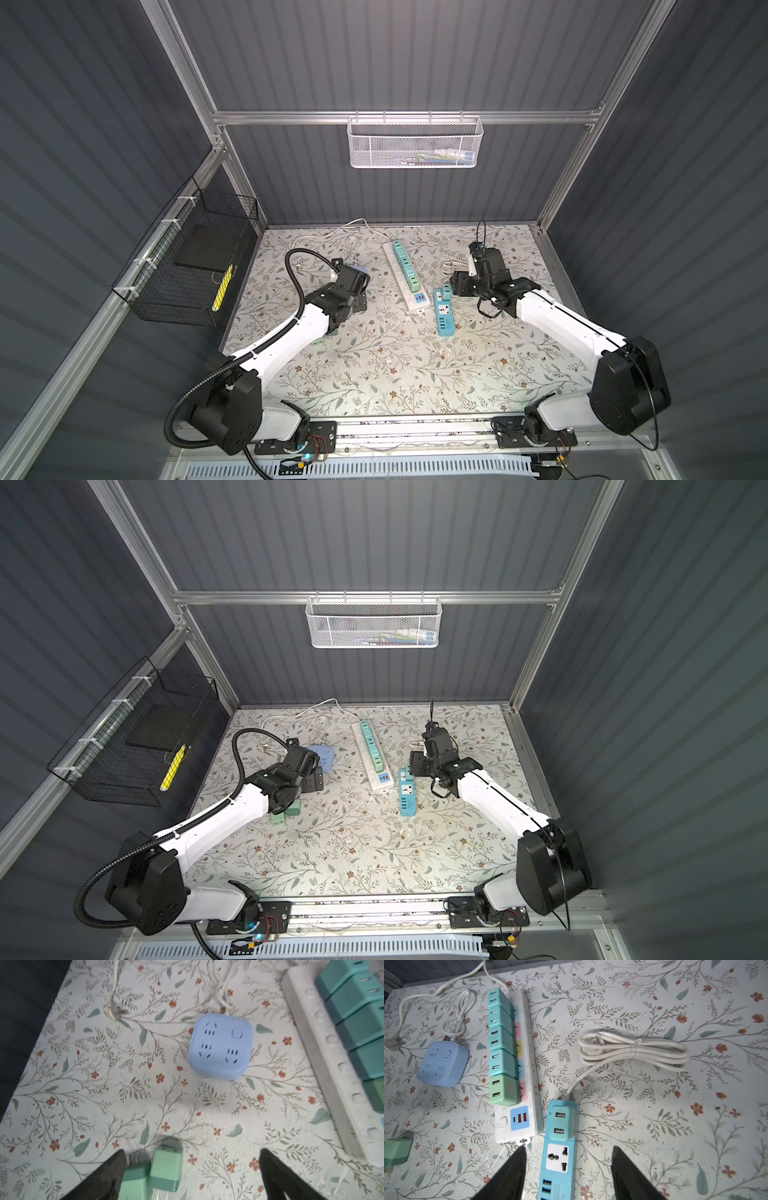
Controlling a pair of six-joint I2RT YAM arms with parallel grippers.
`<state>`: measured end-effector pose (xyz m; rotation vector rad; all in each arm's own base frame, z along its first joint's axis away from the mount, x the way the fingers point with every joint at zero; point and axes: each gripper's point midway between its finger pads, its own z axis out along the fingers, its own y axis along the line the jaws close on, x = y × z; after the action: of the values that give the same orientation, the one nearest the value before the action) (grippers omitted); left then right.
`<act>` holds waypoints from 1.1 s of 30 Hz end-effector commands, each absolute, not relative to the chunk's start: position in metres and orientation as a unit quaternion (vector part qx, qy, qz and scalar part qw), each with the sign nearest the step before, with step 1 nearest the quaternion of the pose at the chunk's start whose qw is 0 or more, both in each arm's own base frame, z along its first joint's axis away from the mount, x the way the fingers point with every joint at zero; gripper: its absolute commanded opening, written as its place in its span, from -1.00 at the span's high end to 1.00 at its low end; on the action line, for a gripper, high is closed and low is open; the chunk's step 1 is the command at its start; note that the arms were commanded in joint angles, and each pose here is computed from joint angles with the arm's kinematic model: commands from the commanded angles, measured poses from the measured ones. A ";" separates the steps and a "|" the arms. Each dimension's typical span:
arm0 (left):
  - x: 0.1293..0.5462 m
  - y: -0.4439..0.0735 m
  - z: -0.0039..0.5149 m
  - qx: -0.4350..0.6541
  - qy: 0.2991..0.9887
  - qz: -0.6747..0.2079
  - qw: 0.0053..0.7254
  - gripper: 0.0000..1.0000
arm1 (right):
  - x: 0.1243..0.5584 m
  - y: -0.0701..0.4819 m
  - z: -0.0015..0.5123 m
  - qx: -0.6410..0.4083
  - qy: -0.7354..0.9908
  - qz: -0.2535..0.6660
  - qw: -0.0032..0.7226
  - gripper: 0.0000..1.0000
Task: Insert the plug
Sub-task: 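Open the right gripper and lift it off the plugged adapter, then lower the left gripper onto a light-green adapter and grasp it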
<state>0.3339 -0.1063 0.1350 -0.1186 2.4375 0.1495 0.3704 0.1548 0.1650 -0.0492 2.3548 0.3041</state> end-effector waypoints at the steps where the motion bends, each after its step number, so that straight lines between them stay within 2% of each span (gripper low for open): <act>1: 0.322 -0.091 0.110 -0.071 0.957 0.058 0.274 -0.99 | 0.358 0.147 0.156 -0.017 0.929 0.106 0.355 -0.33; 4: 0.318 -0.089 0.087 -0.071 0.969 0.053 0.231 -0.94 | 0.360 0.148 0.158 -0.020 0.928 0.106 0.358 -0.33; 8: 0.312 -0.091 0.058 -0.057 0.980 0.059 0.182 -0.71 | 0.364 0.153 0.158 -0.023 0.927 0.112 0.358 -0.32; 13: 0.309 -0.086 0.044 -0.046 0.983 0.080 0.161 -0.51 | 0.368 0.157 0.155 -0.024 0.927 0.120 0.354 -0.30; 22: 0.305 -0.077 0.036 -0.056 0.982 0.099 0.152 -0.54 | 0.366 0.157 0.152 -0.025 0.929 0.118 0.350 -0.29; 30: 0.303 -0.078 0.025 -0.065 0.986 0.073 0.134 -0.41 | 0.363 0.155 0.151 -0.024 0.929 0.118 0.349 -0.29; 33: 0.301 -0.080 0.022 -0.061 0.988 0.068 0.127 -0.30 | 0.364 0.157 0.152 -0.025 0.929 0.121 0.349 -0.28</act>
<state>0.3090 -0.0796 0.0307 -0.1916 2.8269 0.2102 0.3648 0.1559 0.1490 -0.0606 2.4135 0.3042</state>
